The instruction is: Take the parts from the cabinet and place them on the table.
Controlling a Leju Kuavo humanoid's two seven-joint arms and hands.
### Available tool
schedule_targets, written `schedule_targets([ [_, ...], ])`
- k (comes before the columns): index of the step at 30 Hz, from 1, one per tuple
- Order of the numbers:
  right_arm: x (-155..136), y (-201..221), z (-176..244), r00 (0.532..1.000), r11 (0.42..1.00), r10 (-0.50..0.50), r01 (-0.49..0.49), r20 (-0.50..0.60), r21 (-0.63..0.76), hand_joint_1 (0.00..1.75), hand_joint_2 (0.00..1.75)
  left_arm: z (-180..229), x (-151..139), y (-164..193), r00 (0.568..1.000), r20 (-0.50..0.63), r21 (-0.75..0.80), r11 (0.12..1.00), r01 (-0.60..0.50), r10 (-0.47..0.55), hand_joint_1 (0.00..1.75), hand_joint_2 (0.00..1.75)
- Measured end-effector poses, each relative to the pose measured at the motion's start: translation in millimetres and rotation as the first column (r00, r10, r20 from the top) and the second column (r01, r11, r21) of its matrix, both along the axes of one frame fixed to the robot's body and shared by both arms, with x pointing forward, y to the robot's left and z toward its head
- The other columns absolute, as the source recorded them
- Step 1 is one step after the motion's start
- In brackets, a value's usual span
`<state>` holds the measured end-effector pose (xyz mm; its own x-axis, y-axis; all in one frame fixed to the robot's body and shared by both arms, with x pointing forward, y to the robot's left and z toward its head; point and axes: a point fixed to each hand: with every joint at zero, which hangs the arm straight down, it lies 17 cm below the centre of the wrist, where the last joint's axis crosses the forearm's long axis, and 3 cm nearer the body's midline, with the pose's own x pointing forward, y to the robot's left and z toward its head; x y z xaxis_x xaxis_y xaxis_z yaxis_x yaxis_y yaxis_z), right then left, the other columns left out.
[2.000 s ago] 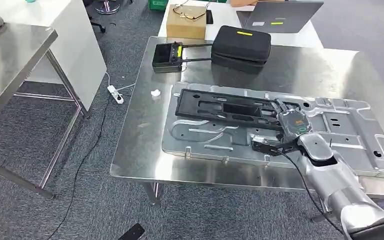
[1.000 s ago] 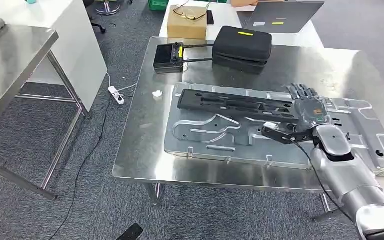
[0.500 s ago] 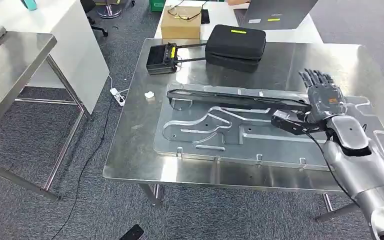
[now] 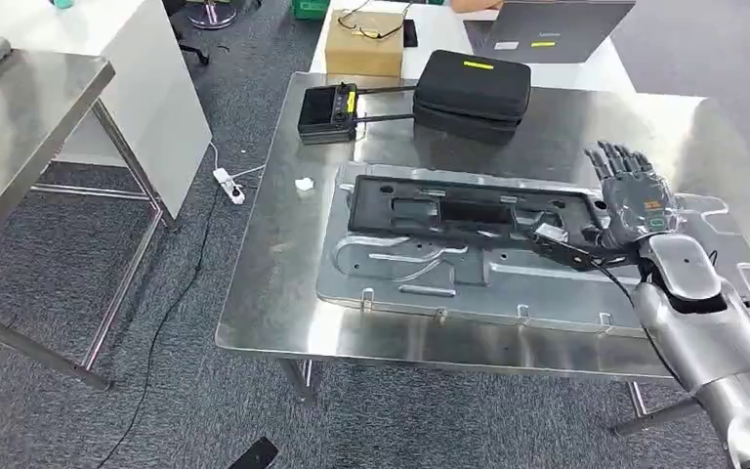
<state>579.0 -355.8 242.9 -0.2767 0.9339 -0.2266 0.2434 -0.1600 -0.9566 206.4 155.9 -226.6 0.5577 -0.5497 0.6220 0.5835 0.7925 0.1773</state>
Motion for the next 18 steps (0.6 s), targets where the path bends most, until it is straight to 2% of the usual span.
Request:
schedule_targets([
  [6,1,-5,14,1.000,1.000,-0.004,0.004,0.022,-0.006,0.00,1.75,1,2,0,1.000,-0.002,-0.004,1.000,-0.010,0.010,0.00,0.00],
  [18,-2,1,0,1.000,1.000,0.003,-0.003,0.000,-0.005,0.00,1.75,-4,0,7,0.999,-0.036,0.023,0.999,-0.039,0.040,0.00,0.00],
])
